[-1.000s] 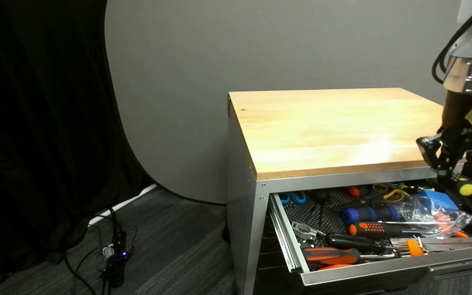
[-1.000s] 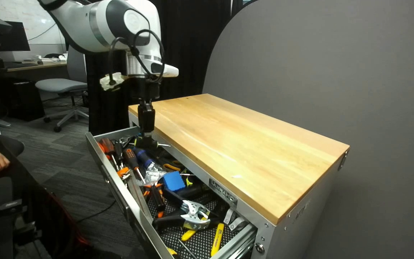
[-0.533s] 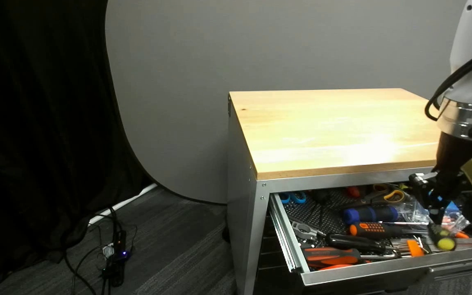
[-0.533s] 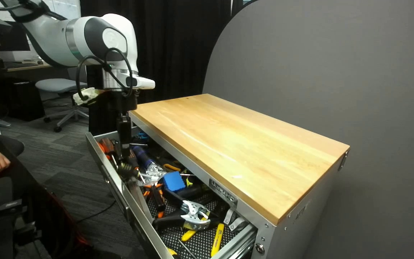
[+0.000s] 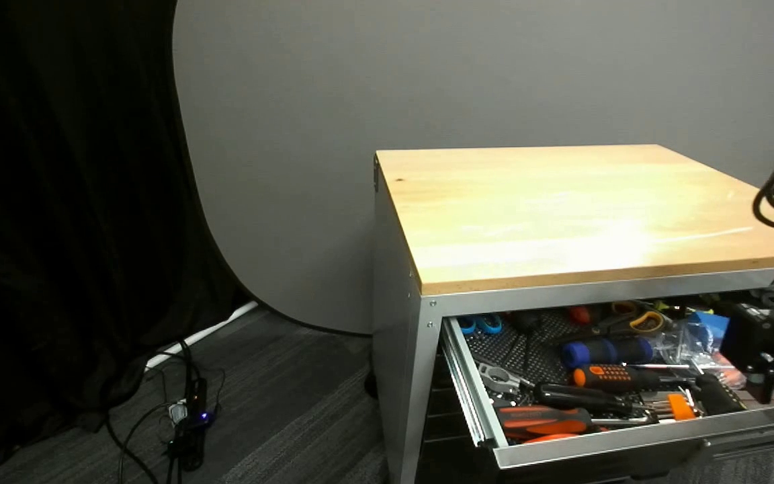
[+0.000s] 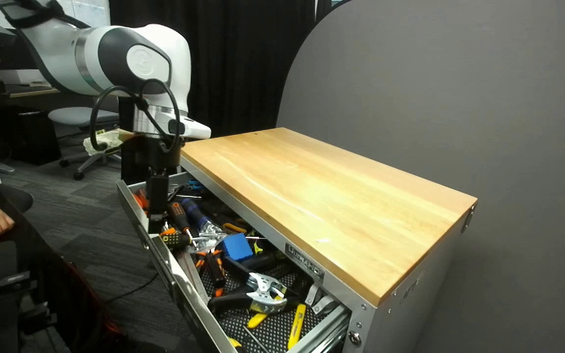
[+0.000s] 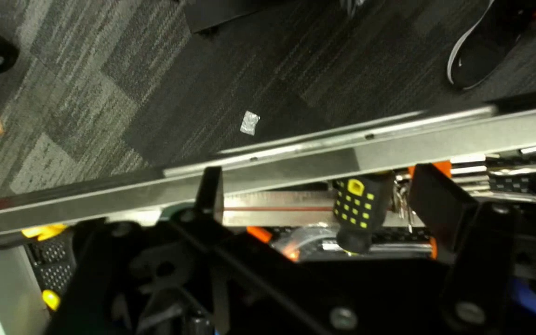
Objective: Place the black and yellow screwdriver inside the topmost drawer then close the drawer
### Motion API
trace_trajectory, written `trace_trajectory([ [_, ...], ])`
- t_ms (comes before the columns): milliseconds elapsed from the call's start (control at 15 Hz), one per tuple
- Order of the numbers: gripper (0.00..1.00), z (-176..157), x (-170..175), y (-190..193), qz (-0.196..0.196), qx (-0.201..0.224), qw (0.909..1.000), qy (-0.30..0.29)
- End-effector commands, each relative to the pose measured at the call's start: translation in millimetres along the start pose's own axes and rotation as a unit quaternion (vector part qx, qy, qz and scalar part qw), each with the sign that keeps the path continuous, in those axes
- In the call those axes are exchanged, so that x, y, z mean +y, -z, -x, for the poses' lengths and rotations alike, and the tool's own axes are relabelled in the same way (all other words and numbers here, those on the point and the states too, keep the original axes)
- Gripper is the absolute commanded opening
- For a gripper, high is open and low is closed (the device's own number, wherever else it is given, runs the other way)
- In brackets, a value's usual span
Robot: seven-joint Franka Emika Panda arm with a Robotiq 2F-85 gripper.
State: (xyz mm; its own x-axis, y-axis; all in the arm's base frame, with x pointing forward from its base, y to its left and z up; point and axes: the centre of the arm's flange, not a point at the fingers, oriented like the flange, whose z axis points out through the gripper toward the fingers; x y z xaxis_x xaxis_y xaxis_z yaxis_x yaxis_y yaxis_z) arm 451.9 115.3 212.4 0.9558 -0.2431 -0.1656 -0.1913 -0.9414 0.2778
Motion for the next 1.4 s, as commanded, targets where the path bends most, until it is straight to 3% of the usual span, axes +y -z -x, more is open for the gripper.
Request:
trace_trajectory([
  [0, 1.00, 18, 38, -20, -0.021, -0.057, 0.9981, 0.007],
  [67, 0.75, 20, 41, -29, -0.023, -0.070, 0.9973, 0.009],
  [200, 0.69, 23, 36, -45, -0.020, -0.083, 0.9963, 0.006],
  [400, 0.42, 28, 21, -53, -0.019, -0.077, 0.9968, 0.009],
  [733, 0.06, 19, -3, -58, -0.021, -0.042, 0.9988, -0.015],
  [1000, 0.00, 9, -17, -68, -0.030, -0.026, 0.9984, -0.041],
  [1333, 0.04, -7, -38, -68, -0.033, 0.005, 0.9977, -0.059],
])
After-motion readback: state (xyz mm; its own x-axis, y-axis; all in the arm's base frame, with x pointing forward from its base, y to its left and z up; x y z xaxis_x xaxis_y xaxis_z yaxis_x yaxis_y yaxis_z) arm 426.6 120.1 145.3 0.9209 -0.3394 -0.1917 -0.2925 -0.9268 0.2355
